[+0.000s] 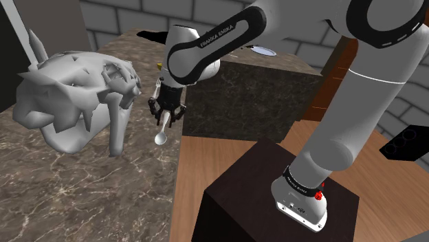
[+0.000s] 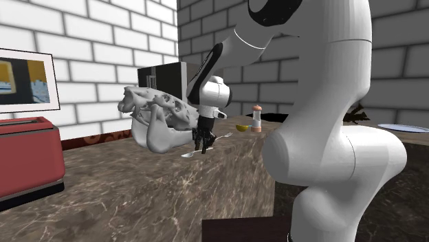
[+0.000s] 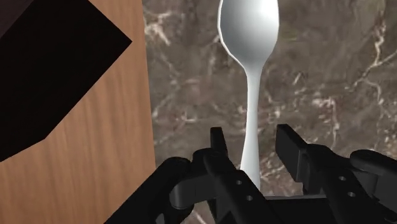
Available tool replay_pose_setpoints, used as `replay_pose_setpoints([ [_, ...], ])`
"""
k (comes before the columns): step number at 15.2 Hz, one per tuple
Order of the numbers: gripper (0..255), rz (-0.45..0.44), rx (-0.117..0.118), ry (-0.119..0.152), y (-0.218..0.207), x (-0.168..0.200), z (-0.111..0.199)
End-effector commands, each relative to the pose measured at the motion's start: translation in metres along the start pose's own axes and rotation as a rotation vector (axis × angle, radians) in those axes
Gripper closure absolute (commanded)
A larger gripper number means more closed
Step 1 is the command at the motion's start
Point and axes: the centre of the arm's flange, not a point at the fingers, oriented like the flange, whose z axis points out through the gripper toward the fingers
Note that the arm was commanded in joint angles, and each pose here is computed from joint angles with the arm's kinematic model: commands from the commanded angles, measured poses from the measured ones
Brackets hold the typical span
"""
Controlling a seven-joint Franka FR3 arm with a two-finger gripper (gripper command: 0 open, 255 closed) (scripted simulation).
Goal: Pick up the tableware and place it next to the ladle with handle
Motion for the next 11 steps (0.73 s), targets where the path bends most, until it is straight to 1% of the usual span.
replay_pose_setpoints([
  [1,255,-0.001,0.002,0.000,-0.001,-0.001,0.002],
  [8,255,-0.001,0.002,0.000,-0.001,-0.001,0.002],
  [11,255,-0.001,0.002,0.000,-0.003,-0.003,-0.014],
])
